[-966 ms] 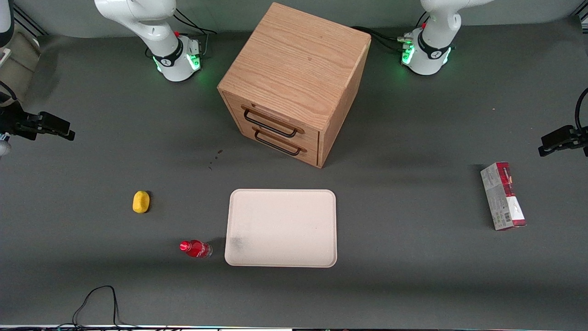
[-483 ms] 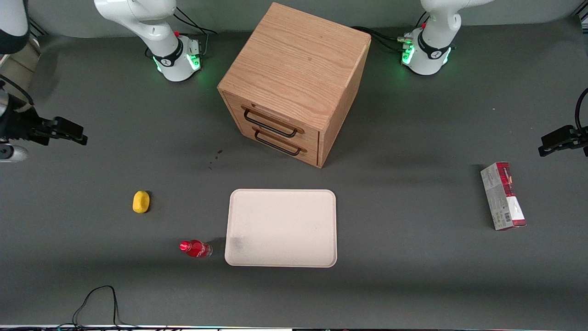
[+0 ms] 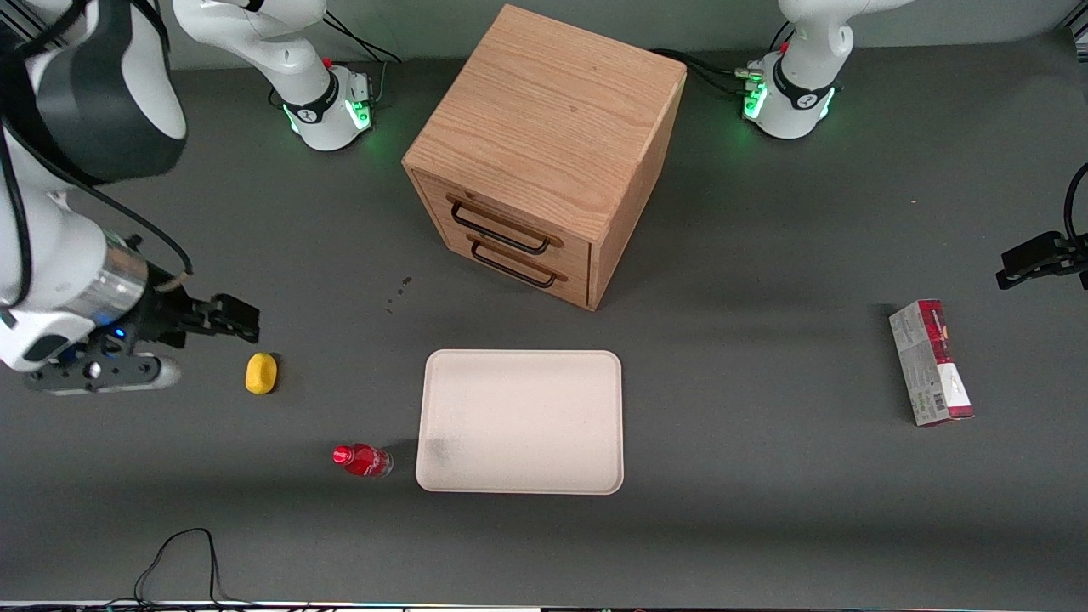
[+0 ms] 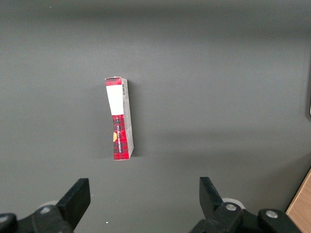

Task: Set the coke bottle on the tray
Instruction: 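Move the right gripper out and down toward the red Coca-Cola bottle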

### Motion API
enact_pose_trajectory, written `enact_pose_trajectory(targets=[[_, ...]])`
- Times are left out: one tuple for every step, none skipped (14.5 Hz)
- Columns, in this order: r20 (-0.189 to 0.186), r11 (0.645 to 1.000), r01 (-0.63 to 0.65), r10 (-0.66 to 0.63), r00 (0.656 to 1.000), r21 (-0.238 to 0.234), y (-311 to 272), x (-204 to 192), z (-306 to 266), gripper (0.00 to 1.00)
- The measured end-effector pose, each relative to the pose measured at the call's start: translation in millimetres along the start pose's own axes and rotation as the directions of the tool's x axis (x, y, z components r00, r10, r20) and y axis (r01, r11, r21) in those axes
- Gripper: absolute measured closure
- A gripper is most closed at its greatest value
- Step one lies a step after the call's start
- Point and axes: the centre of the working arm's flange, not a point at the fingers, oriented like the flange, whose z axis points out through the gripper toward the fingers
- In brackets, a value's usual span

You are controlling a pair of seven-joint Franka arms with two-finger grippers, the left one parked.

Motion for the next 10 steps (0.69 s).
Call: enact_pose_trajectory(targets=[[0.003,1.000,0.014,-0.014,1.000,0.008,-9.5,10.8,11.6,0.00],[0.007,1.000,0.023,-0.023,1.000,0.015,-16.1,19.9,23.9,0.00],[0.009,0.999,0.029,-0.029,1.000,0.020,-20.5,27.0,34.7,0.00],[0.008,0.999,0.030,-0.030,1.000,0.023,-22.3,32.6,42.9,0.00],[0.004,0.999,0.029,-0.029,1.000,0.025,-22.5,36.5,47.4,0.00],[-0.005,0.999,0.027,-0.027,1.000,0.026,-21.5,39.3,48.7,0.00],[-0.016,0.999,0.024,-0.024,1.000,0.028,-19.7,41.6,48.8,0.00],[-0.023,0.999,0.022,-0.021,1.000,0.029,-18.2,44.1,50.7,0.00],[-0.034,0.999,0.019,-0.018,0.999,0.031,-17.4,48.6,56.1,0.00],[-0.047,0.999,0.018,-0.016,0.999,0.033,-17.3,54.4,64.9,0.00]])
